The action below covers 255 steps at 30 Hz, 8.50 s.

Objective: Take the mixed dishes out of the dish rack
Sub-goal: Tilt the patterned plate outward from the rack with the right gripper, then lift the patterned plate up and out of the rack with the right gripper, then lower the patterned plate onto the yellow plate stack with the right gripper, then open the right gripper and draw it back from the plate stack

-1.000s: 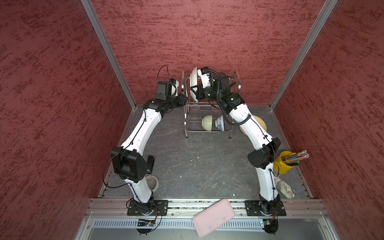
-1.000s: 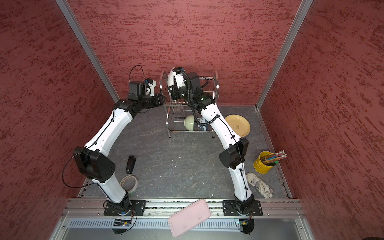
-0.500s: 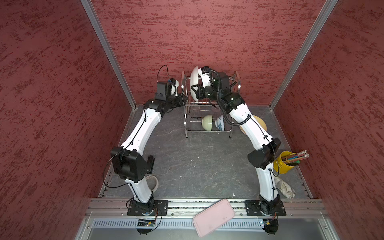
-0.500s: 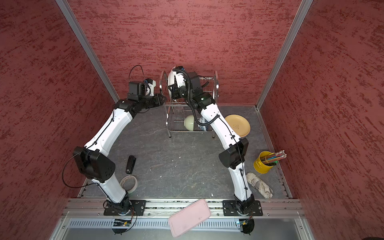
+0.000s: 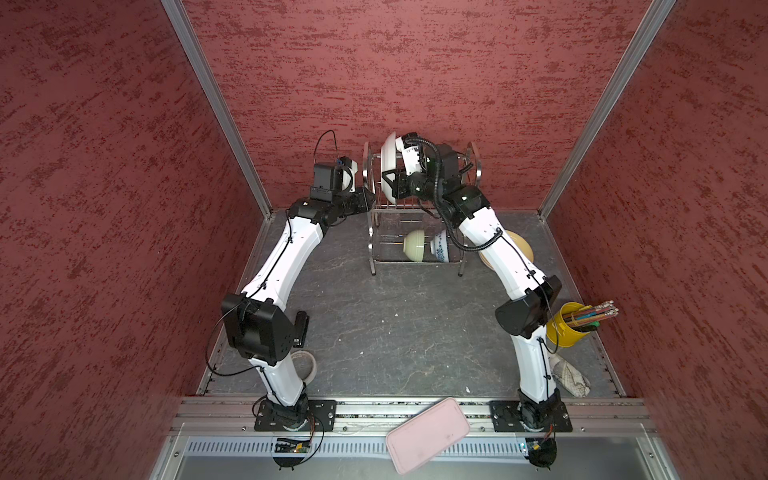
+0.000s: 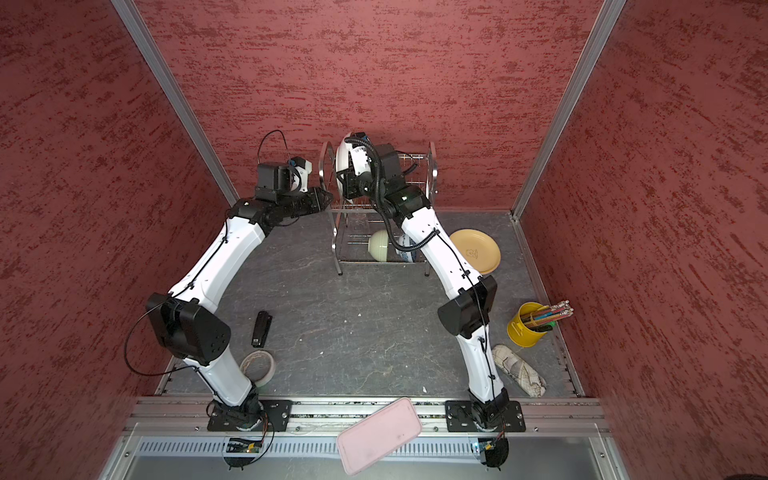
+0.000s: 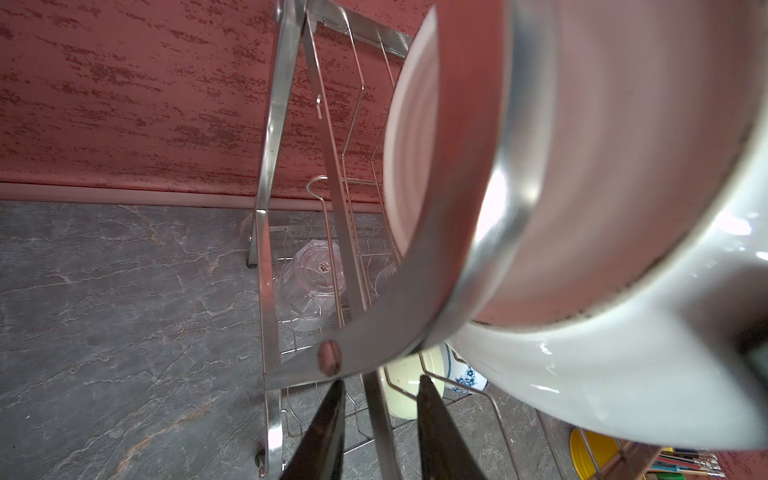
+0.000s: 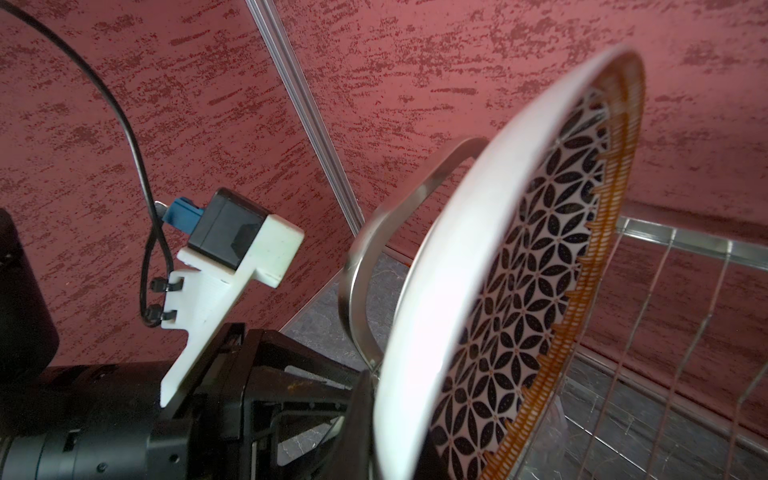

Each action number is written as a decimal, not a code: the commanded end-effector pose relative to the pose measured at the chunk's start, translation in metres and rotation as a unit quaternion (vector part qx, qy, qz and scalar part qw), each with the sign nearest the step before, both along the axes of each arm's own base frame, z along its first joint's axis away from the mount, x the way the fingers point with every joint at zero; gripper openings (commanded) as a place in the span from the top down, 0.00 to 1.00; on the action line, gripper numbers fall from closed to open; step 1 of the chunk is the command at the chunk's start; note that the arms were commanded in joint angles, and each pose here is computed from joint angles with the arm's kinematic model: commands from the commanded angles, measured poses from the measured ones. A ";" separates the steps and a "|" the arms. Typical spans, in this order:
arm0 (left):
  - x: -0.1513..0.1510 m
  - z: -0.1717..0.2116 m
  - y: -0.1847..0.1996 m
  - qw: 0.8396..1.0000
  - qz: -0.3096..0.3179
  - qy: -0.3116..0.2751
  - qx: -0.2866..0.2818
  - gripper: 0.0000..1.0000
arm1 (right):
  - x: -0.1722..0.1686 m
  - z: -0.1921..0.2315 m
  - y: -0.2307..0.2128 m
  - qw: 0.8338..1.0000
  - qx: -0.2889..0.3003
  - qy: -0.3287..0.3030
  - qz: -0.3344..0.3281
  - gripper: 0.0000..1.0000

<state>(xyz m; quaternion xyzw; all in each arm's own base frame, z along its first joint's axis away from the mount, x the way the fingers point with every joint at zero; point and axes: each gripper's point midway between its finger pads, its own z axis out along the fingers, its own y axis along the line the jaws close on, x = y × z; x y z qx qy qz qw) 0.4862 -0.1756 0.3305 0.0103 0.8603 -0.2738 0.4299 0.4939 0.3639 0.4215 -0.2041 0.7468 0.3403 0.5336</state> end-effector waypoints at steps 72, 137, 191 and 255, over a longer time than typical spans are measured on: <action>-0.003 -0.058 0.019 0.996 0.021 0.079 0.043 0.70 | -0.053 0.135 -0.060 0.980 0.007 -0.199 0.001 1.00; -0.002 -0.063 0.011 0.995 0.011 0.087 0.039 0.70 | -0.031 0.154 -0.327 0.828 -0.174 -0.164 -0.508 1.00; 0.001 -0.075 0.007 0.994 0.007 0.099 0.043 0.70 | 0.042 -0.214 -0.377 0.840 -0.227 0.221 -0.440 1.00; 0.001 -0.087 0.008 0.992 0.012 0.114 0.050 0.70 | 0.031 -0.359 -0.354 0.825 -0.212 0.353 -0.388 0.58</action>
